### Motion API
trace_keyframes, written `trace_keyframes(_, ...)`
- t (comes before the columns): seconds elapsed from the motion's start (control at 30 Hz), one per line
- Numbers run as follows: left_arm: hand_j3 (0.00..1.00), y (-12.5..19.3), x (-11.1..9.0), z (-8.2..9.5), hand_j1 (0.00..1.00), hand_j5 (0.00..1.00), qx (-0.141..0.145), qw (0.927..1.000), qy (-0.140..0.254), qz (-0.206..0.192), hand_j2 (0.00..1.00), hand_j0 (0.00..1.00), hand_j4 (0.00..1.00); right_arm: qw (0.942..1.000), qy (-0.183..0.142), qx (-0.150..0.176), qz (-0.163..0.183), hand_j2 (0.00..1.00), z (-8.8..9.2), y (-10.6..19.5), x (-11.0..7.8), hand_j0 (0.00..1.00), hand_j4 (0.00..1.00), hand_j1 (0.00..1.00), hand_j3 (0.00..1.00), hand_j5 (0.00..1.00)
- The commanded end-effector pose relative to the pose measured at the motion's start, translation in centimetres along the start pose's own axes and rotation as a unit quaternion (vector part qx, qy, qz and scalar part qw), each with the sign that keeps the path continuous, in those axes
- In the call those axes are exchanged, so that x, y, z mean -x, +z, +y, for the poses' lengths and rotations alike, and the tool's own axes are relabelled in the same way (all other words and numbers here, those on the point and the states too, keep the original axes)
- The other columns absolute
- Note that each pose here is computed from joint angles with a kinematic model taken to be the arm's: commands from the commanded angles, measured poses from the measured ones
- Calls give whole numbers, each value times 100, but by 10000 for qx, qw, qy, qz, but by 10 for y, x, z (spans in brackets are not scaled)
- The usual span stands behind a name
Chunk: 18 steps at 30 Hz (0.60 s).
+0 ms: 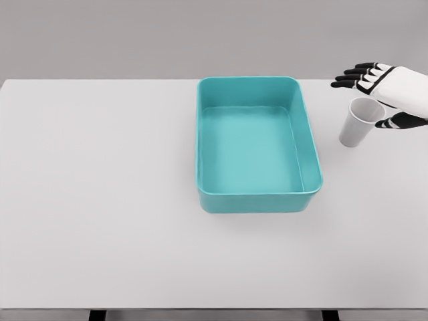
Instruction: Put the paper cup into the basket with your right arm
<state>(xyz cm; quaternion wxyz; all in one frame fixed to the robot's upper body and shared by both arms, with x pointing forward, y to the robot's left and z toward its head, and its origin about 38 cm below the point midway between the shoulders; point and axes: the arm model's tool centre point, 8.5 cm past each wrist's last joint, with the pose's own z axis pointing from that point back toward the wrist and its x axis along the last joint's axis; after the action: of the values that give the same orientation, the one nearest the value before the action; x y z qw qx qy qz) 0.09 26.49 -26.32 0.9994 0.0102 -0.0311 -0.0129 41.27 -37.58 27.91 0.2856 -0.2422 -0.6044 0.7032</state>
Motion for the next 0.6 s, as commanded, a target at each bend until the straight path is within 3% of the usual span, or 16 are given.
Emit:
trace_keyframes(0.0, 100, 0, 0, 0, 100, 100, 1, 10000, -1, -2, 100, 100, 100, 10000, -32, 36, -18, 100, 0, -2, -1, 100, 100, 100, 100, 100)
trace_keyframes(0.07, 100, 0, -1, 0, 100, 100, 0, 10000, -2, -10, 100, 100, 100, 10000, -24, 45, -16, 100, -2, -1, 0, 100, 100, 100, 100, 100)
trace_keyframes(0.13, 100, 0, 0, 0, 100, 100, 0, 10000, -1, 5, 100, 100, 100, 9994, 220, 233, -105, 100, -27, 1, 2, 100, 100, 100, 100, 100)
trace_keyframes(0.23, 100, 0, 0, 0, 100, 100, 0, 10000, 6, -3, 100, 100, 100, 9986, 449, 62, 266, 100, -42, 31, 18, 100, 100, 100, 100, 100)
trace_keyframes(0.3, 100, 0, 0, 0, 100, 100, 1, 10000, -2, -10, 100, 100, 100, 9988, 337, 124, 332, 100, -42, 34, 23, 100, 100, 100, 100, 100)
trace_keyframes(0.37, 100, 0, 0, 0, 100, 100, 1, 10000, -2, -10, 100, 100, 100, 9982, -211, 365, 423, 100, -38, 41, 30, 100, 100, 100, 100, 100)
trace_keyframes(0.47, 100, 0, 0, 0, 100, 100, 0, 10000, 6, -3, 100, 100, 100, 9898, -1079, 766, 520, 100, -32, 47, 40, 100, 100, 100, 100, 100)
trace_keyframes(0.5, 100, 0, 0, 0, 100, 100, 1, 10000, -1, -2, 100, 100, 100, 9845, -1436, 889, 482, 100, -27, 46, 40, 100, 100, 100, 100, 100)
trace_keyframes(0.53, 100, 0, 0, 0, 100, 100, 1, 10000, -1, -2, 100, 100, 100, 9704, -2102, 1089, 477, 100, -17, 48, 41, 100, 100, 100, 100, 100)
trace_keyframes(0.57, 100, 0, 0, 0, 100, 100, 0, 10000, -1, -2, 100, 100, 100, 9650, -2300, 1173, 472, 100, -14, 49, 41, 100, 100, 100, 100, 100)
